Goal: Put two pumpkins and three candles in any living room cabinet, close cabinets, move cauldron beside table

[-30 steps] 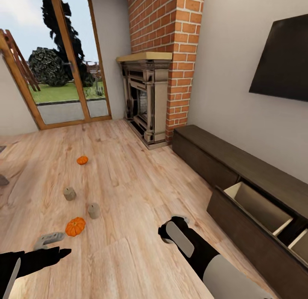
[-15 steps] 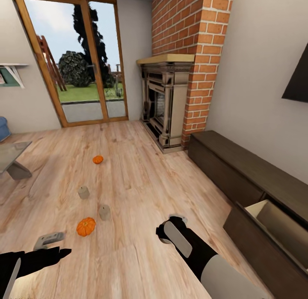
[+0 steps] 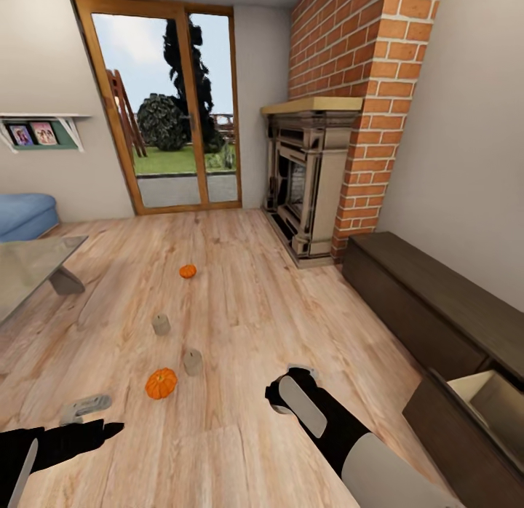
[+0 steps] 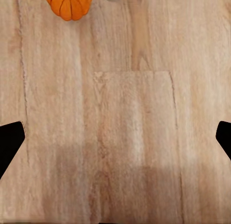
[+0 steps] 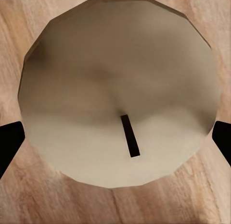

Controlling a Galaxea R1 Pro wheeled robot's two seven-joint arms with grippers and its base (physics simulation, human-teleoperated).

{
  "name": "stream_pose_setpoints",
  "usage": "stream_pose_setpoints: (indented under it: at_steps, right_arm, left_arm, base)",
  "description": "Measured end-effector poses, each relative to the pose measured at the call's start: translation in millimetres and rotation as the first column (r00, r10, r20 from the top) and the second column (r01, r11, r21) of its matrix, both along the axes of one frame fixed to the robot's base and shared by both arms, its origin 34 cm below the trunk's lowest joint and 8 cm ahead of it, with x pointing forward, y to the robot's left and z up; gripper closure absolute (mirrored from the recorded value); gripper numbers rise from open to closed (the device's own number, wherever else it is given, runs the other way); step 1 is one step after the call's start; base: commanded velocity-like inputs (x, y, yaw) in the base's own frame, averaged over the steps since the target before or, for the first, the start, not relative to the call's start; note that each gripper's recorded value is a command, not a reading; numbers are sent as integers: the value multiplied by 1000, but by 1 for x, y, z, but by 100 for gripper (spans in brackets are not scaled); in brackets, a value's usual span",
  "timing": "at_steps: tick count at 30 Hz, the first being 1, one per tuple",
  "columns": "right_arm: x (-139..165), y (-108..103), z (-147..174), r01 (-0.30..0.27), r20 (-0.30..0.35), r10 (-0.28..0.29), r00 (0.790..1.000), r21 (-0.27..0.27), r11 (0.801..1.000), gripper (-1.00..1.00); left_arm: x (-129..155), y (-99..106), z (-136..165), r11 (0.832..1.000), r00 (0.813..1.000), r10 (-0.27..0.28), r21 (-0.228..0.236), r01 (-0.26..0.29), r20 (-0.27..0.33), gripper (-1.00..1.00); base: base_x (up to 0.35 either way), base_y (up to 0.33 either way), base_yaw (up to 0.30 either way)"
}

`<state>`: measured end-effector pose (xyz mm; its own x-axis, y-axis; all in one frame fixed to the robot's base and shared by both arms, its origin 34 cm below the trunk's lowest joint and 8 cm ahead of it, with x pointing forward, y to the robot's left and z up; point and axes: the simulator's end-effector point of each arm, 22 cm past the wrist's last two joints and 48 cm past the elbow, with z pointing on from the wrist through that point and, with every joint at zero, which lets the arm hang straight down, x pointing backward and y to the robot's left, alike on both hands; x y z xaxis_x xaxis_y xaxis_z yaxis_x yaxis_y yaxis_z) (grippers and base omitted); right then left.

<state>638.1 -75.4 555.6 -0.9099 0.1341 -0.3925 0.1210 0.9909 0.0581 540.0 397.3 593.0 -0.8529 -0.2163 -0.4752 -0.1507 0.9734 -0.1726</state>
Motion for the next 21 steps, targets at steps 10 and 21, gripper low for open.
stream_pose_setpoints:
  at_steps: [10,21]
  right_arm:
    - [1,0,4,2,7,-2,1000,1,1000,100]
    - [1,0,4,1,7,-1,1000,0,1000,100]
  left_arm:
    - [1,-9,0,1000,1000,1,-14,-1,8,-100]
    - [1,-10,1,1000,1000,0,-16,0,9,-100]
  base:
    - [116,-139,144]
    - [225,-252,21]
